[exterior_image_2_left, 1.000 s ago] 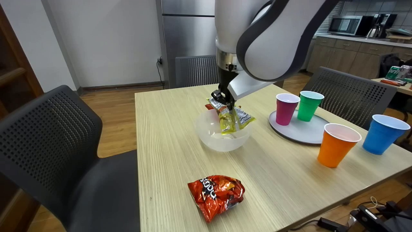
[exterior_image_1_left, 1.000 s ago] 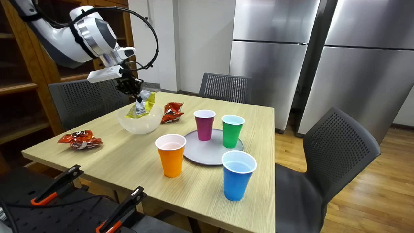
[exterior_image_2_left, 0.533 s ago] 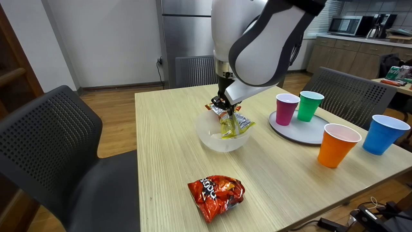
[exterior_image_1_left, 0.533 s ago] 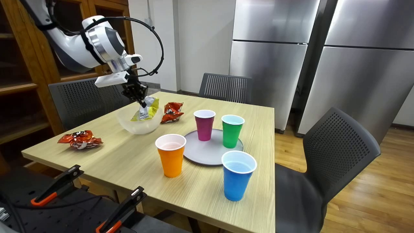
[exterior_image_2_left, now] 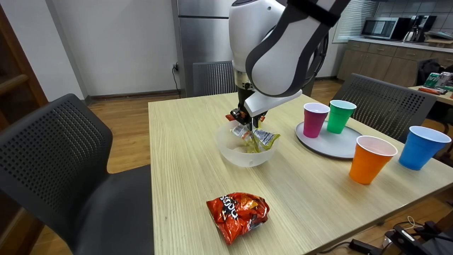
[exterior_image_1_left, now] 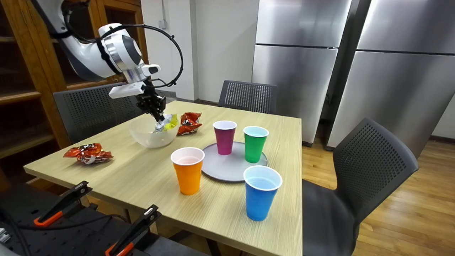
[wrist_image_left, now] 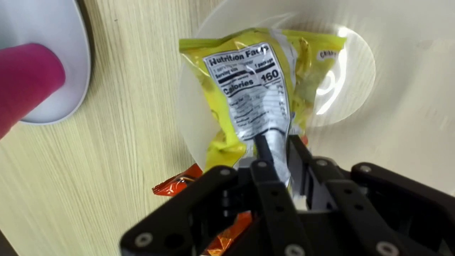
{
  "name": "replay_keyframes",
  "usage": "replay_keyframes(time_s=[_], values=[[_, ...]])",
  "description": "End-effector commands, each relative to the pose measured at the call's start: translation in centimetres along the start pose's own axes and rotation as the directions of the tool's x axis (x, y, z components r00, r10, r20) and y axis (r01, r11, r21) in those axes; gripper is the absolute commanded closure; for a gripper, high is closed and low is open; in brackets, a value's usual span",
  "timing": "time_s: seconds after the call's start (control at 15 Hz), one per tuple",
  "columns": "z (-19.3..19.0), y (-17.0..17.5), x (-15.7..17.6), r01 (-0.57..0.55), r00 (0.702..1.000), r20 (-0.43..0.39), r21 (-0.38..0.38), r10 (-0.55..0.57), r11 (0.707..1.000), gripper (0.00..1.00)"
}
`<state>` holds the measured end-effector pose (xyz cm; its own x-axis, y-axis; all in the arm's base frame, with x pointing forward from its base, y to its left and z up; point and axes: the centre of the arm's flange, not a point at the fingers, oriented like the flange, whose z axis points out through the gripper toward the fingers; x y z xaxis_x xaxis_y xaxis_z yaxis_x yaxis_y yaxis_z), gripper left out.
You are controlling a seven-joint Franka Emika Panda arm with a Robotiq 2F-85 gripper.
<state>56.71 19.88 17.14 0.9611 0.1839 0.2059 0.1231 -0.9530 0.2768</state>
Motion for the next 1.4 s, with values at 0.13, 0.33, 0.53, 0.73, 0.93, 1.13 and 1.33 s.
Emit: replay_keyframes(time_s=[0.13, 0.33, 0.53, 0.73, 0.93, 1.13, 1.33], values=[[-0.6, -0.3, 0.6, 0.049, 0.999, 0.006, -0.006, -0.049, 0.999, 0.34], [-1.1, -0.3, 0.0, 0.091, 0.996, 0.005, -0.018, -0.091, 0.996, 0.11], [-1.7, -0.3, -0.8, 0.154, 0.988, -0.005, -0.028, -0.154, 0.988, 0.00], [-2.4, -0.4, -1.6, 0.219, 0.975, -0.014, -0.034, -0.220, 0.975, 0.00], [-3.4, -0.3, -2.5, 0.266, 0.963, -0.023, -0.037, -0.267, 0.963, 0.00], [-4.6, -0.3, -3.5, 0.299, 0.954, -0.013, -0.029, -0.300, 0.954, 0.00], [-5.7, -0.6, -4.5, 0.348, 0.938, -0.004, -0.023, -0.348, 0.937, 0.00]])
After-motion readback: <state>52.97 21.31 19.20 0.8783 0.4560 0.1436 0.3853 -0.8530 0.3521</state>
